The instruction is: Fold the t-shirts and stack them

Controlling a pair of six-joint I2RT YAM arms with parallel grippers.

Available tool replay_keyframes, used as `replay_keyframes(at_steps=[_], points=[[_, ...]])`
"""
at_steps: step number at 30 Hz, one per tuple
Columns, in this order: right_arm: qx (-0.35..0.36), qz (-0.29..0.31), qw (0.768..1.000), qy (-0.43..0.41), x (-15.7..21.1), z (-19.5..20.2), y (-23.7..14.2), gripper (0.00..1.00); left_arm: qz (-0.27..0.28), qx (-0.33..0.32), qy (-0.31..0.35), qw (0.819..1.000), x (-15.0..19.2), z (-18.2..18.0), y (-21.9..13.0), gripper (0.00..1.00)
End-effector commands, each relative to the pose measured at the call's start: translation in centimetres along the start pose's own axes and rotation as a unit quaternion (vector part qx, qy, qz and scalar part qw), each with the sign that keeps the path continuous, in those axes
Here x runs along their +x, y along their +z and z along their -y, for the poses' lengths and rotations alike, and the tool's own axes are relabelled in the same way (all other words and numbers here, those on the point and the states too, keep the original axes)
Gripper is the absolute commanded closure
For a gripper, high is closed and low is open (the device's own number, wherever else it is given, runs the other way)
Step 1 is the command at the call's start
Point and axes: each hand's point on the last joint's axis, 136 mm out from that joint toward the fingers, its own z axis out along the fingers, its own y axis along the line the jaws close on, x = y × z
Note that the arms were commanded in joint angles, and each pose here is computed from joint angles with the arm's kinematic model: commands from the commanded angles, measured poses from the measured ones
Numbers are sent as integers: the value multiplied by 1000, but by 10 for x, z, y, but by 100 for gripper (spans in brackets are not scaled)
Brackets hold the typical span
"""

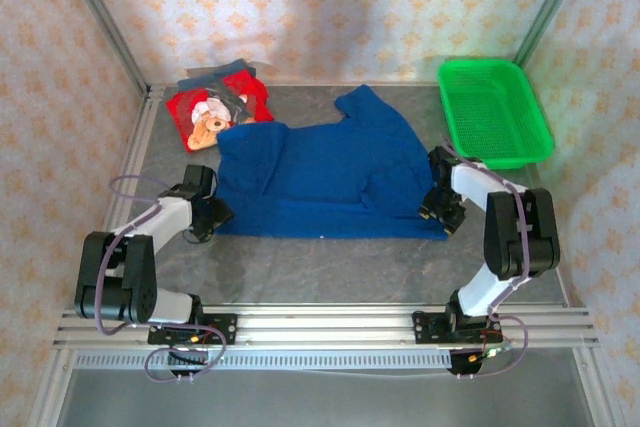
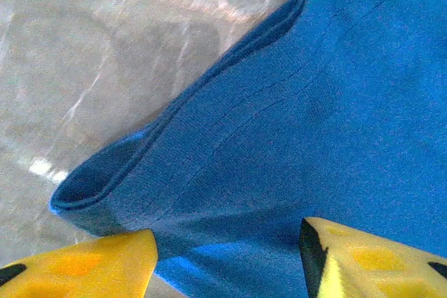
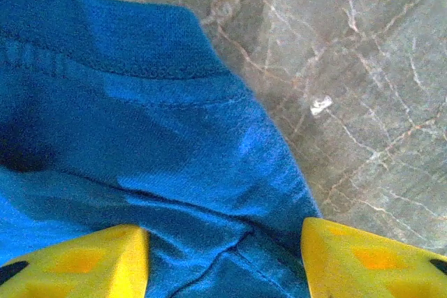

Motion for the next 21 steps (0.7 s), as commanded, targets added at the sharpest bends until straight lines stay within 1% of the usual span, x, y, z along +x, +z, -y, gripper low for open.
replay_keyframes(at_steps=[1,6,15,17,21], points=[[71,-6,997,-10,13,36,7,42,-57,-94,-15,994,44,-56,1,41],[94,-12,996,-6,26,55,9,42,-71,-80,-40,993,68,-66,-6,39],[112,17,993,21,42,88,-7,42,-75,-53,-89,992,94,-74,-20,35],[116,21,993,26,44,93,-10,42,-73,-53,-88,992,96,-73,-24,34],[117,43,991,39,40,97,-20,42,-58,-28,-82,995,88,-60,-38,30]])
